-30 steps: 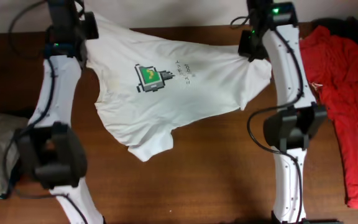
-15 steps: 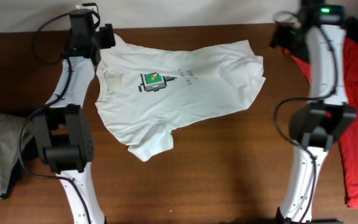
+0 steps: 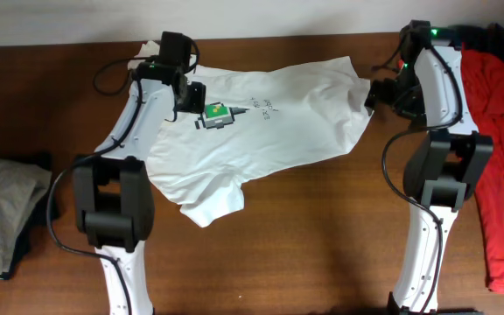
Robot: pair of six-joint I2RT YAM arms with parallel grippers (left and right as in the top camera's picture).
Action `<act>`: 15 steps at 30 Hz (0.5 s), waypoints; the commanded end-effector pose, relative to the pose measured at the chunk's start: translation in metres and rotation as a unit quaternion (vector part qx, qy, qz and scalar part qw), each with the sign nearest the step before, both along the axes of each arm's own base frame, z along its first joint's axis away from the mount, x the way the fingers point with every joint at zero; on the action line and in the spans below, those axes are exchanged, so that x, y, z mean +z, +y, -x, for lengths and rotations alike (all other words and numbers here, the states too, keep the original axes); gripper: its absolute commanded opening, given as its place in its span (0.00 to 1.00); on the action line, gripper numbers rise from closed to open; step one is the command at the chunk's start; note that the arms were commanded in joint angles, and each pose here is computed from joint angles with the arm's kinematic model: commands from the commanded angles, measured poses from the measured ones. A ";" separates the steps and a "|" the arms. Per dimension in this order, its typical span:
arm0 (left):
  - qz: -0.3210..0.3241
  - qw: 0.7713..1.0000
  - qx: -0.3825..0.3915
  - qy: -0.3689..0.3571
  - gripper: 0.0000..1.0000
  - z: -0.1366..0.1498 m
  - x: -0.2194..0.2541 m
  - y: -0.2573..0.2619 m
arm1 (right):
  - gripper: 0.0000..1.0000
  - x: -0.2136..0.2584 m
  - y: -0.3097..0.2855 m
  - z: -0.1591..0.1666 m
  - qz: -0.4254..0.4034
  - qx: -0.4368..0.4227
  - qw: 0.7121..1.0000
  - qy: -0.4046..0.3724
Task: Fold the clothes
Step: 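Grasp the shirt's top corners with left and right grippers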
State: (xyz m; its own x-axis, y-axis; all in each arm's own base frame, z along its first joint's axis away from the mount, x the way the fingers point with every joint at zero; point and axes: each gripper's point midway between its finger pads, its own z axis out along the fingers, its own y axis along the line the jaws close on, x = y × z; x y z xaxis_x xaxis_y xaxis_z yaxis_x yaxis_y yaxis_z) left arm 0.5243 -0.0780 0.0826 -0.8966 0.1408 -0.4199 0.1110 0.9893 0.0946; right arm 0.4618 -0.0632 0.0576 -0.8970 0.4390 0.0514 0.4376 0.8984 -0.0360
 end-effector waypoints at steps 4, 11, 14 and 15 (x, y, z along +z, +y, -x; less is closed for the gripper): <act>0.009 0.998 0.010 -0.057 0.70 0.016 0.076 -0.001 | 0.99 0.076 0.020 0.013 0.082 0.055 0.993 -0.070; -0.011 1.000 -0.004 0.025 0.69 0.069 0.045 -0.010 | 0.99 0.016 0.038 0.089 0.043 0.052 0.992 -0.107; -0.013 0.999 0.002 0.046 0.69 0.083 0.023 -0.006 | 0.99 -0.014 0.014 0.082 -0.011 0.020 0.991 -0.134; -0.013 0.999 0.002 0.044 0.69 0.084 0.025 -0.006 | 0.99 -0.018 0.008 0.076 -0.013 0.017 0.989 -0.144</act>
State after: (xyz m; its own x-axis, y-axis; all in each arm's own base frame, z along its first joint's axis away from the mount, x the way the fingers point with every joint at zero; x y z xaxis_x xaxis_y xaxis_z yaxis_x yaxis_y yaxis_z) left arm 0.4442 -0.0872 0.0993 -0.9340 0.1715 -0.3133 0.1426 0.9833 0.1130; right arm 0.3754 -0.0609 0.0388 -0.8862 0.4259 -0.1823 0.4276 0.9034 0.0316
